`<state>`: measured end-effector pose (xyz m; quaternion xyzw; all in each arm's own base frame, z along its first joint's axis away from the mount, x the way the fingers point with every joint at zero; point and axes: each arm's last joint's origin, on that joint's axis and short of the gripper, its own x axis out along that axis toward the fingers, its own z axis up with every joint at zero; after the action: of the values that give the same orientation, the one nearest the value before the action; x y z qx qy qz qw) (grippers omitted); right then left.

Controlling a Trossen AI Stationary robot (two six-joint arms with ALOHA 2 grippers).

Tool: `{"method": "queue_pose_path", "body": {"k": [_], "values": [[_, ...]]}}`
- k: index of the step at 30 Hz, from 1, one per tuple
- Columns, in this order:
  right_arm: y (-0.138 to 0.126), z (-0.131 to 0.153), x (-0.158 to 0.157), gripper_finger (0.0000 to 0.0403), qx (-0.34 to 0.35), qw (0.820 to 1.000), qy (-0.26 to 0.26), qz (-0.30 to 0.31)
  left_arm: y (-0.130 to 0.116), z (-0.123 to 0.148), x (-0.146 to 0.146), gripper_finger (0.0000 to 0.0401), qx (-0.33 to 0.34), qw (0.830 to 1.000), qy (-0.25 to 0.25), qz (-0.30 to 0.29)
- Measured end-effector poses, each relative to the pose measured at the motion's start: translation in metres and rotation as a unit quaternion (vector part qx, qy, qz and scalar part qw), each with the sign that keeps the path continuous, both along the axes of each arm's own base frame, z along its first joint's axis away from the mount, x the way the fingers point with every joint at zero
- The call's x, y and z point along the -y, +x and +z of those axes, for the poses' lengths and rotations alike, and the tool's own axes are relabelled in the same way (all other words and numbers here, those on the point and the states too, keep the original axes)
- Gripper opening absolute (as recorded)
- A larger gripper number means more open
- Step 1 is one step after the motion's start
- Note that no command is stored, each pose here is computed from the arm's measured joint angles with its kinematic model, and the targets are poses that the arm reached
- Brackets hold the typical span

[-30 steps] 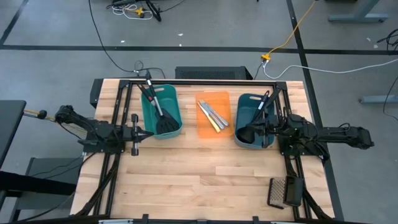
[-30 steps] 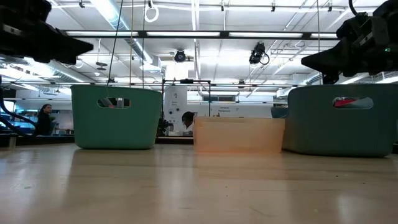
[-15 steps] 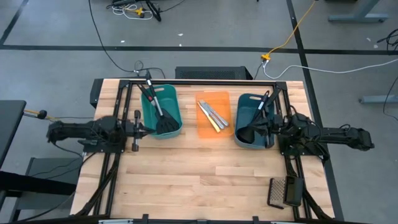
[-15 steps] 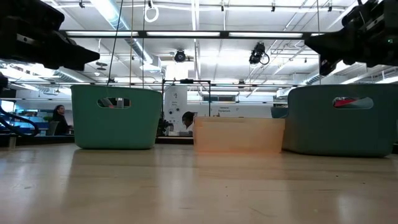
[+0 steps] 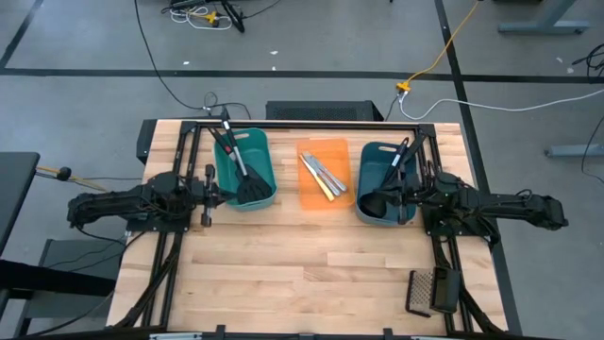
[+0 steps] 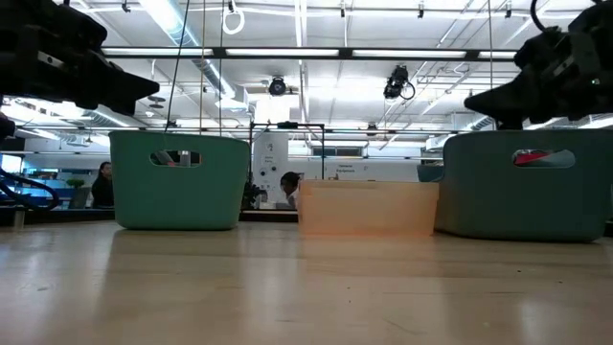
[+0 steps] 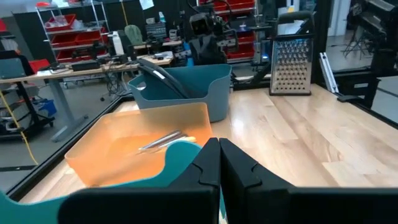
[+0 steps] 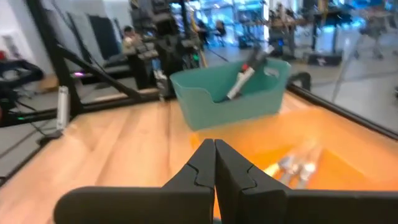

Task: Pick & Place Kitchen Items
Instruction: Return to home position

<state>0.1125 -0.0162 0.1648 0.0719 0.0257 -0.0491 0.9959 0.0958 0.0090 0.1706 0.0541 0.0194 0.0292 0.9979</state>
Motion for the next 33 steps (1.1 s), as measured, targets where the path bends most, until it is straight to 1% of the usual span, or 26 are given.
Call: {"method": "queue_pose_path", "body": {"k": [3,8,14,17,23,28,33], "values": [[0.000,0.005,-0.001,0.0003,0.026,1.000,-0.009,0.014,0.000,0.000,0.000,0.0005,0.000,1.000,0.001,0.000],[0.000,0.018,-0.007,0.0002,0.094,0.993,-0.027,0.066,0.000,0.000,0.000,0.0004,0.001,1.000,0.004,-0.004],[0.000,0.017,-0.014,0.0001,0.088,0.992,-0.042,0.081,0.000,0.000,0.001,0.0005,0.002,1.000,0.000,-0.012],[0.000,0.016,-0.014,0.0001,0.081,0.992,-0.053,0.075,0.000,0.000,0.001,0.0003,0.002,1.000,-0.001,-0.012],[-0.008,0.032,-0.015,0.0001,0.130,0.985,-0.082,0.084,0.000,0.000,0.001,0.0003,0.002,1.000,-0.001,-0.012],[-0.013,0.025,-0.016,0.0000,0.104,0.988,-0.077,0.087,0.000,0.000,0.001,0.0004,0.002,1.000,0.000,-0.013],[-0.018,0.018,-0.015,0.0000,0.073,0.992,-0.070,0.074,0.000,0.000,0.001,0.0003,0.002,1.000,0.000,-0.013]]}}
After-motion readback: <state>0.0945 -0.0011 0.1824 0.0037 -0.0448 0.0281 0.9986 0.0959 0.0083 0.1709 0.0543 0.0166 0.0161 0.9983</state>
